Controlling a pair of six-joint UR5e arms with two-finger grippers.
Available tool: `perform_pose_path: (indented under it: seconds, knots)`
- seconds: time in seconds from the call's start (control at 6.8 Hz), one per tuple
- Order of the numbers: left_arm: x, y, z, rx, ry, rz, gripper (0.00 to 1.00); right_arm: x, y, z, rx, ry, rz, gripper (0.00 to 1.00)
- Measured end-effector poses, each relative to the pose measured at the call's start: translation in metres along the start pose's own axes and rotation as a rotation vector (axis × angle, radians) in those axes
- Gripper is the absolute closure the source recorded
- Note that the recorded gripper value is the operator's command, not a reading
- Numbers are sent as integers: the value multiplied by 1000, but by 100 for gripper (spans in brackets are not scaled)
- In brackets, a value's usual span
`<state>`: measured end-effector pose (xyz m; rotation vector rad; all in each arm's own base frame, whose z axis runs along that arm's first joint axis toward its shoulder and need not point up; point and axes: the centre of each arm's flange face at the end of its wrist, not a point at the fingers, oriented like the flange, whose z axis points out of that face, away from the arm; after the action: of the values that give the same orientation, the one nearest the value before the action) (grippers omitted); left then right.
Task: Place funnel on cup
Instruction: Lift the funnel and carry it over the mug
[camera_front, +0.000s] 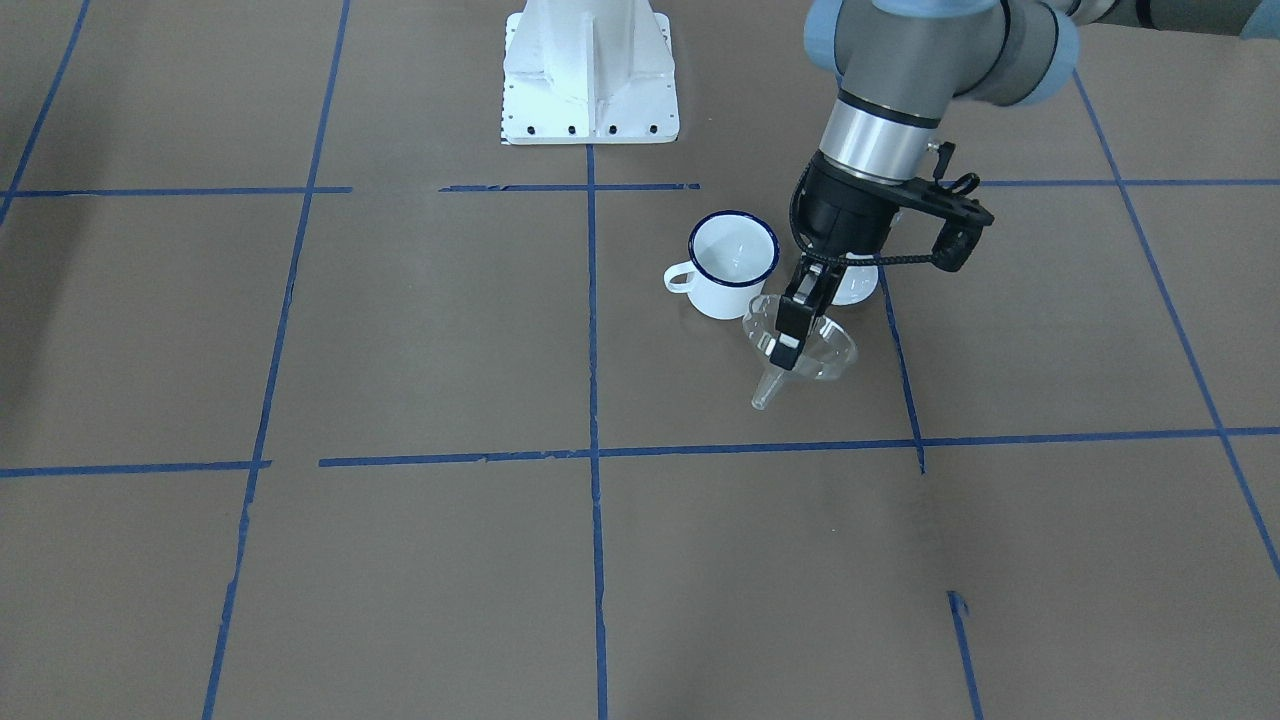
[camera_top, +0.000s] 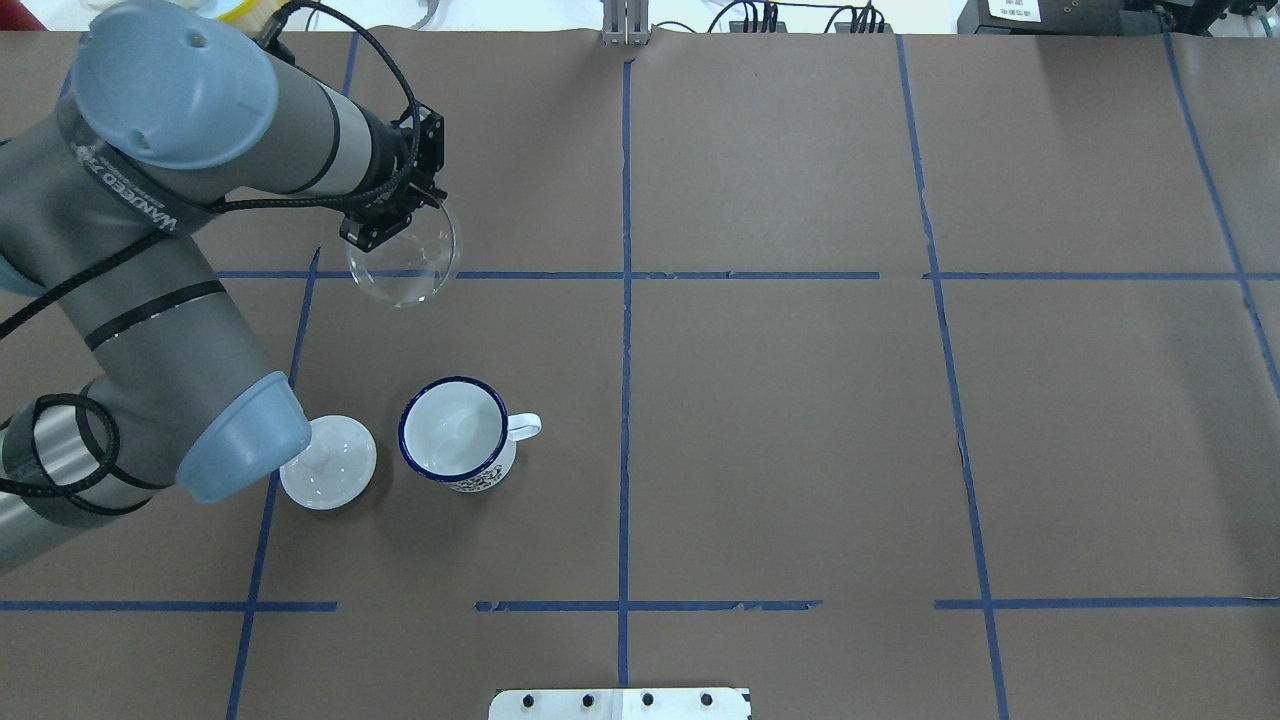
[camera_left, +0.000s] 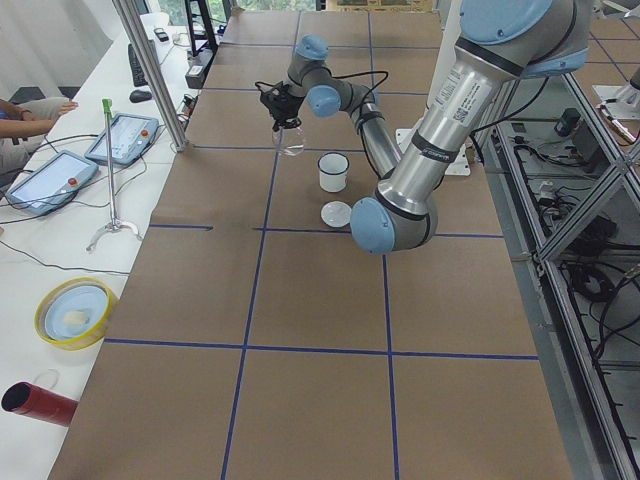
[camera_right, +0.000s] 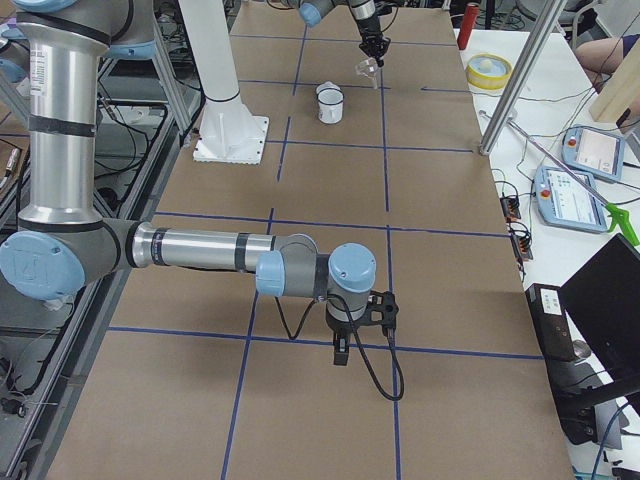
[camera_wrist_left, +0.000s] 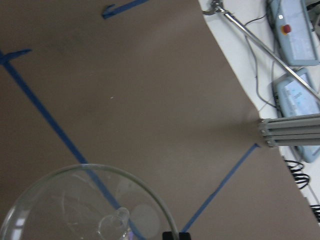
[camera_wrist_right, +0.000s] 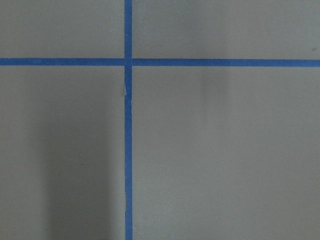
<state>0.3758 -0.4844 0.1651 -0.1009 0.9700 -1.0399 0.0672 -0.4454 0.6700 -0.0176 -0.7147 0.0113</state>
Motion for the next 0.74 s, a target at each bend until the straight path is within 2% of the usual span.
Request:
perform_pose_path:
  seconds: [0.15,0.29,0.44,0.74]
  knots:
    - [-4,21,-2,0,-119,22,100,0,0,0,0,0,0,0]
    - [-9,36,-3,-27,-201,39,100,0,0,0,0,0,0,0]
    - [-14,48,-2,-69,-255,48,100,0,0,0,0,0,0,0]
    - [-26,73,11,-116,-317,70,100,0,0,0,0,0,0,0]
